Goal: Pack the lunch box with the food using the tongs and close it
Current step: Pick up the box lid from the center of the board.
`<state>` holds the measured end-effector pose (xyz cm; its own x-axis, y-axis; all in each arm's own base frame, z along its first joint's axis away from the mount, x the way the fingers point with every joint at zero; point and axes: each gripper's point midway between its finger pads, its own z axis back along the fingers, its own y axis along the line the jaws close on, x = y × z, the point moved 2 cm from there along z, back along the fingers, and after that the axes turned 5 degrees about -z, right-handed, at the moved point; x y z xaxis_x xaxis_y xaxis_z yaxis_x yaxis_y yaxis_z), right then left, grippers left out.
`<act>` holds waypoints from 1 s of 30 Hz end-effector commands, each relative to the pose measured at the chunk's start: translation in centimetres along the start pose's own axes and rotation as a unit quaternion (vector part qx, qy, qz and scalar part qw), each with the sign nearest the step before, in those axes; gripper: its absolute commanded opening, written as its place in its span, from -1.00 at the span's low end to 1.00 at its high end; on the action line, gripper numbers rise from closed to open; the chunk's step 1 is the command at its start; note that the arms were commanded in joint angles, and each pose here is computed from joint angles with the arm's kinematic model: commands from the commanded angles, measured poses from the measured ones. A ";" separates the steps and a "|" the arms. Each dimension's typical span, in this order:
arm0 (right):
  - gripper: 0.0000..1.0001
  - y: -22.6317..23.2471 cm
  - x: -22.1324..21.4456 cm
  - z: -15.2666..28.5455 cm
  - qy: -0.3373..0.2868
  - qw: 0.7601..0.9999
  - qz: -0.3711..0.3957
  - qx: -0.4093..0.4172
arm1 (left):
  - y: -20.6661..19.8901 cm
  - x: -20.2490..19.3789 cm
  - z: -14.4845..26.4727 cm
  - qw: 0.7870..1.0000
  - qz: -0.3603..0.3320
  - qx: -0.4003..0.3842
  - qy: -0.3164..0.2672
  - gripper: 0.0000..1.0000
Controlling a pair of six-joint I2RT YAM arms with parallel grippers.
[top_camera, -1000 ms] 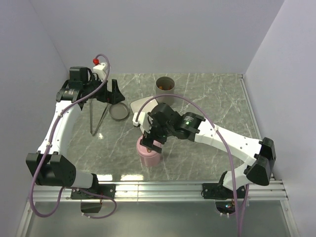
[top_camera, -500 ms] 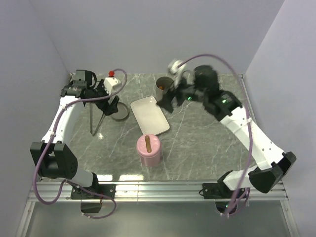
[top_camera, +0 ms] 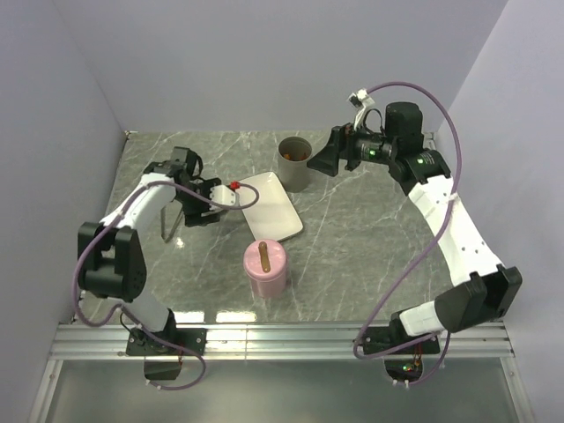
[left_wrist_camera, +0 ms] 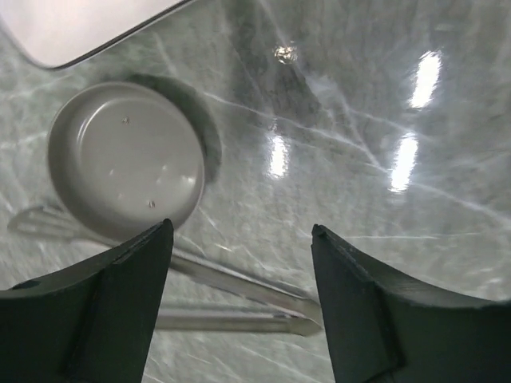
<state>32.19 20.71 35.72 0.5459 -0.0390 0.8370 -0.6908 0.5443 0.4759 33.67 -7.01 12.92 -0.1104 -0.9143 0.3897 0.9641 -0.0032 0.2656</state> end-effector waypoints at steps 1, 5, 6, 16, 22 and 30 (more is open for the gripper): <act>0.99 -2.3 -0.9 -0.4 0.029 0.997 -0.062 -0.026 | 2.1 -0.8 -1.2 0.997 -0.076 0.008 0.033 0.50; 0.99 -4.8 -0.8 -0.2 0.022 0.987 -0.143 -0.074 | 3.1 -1.9 -3.1 0.995 -0.081 -0.017 0.054 0.40; 0.99 -5.0 -0.4 0.6 0.007 0.984 -0.160 -0.076 | 3.2 -2.1 -3.5 0.994 -0.085 -0.020 0.060 0.34; 0.99 -6.3 -2.0 0.5 0.016 0.973 -0.223 -0.057 | 3.2 -3.8 -7.4 0.988 -0.116 -0.034 0.096 -0.02; 1.00 -6.6 -1.7 1.2 0.002 0.964 -0.266 -0.029 | 3.1 -4.1 -8.5 0.987 -0.121 -0.020 0.107 -0.42; 0.99 -6.8 -2.1 2.0 -0.001 0.970 -0.239 -0.034 | 2.8 -2.6 -7.5 0.993 -0.087 -0.005 0.079 -0.99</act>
<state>35.27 15.56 28.29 0.8430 -0.3372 0.4192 -0.2079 0.5144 0.8320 38.45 -6.68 4.25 -0.2575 -0.9566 0.1361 0.9362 -0.2121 0.2804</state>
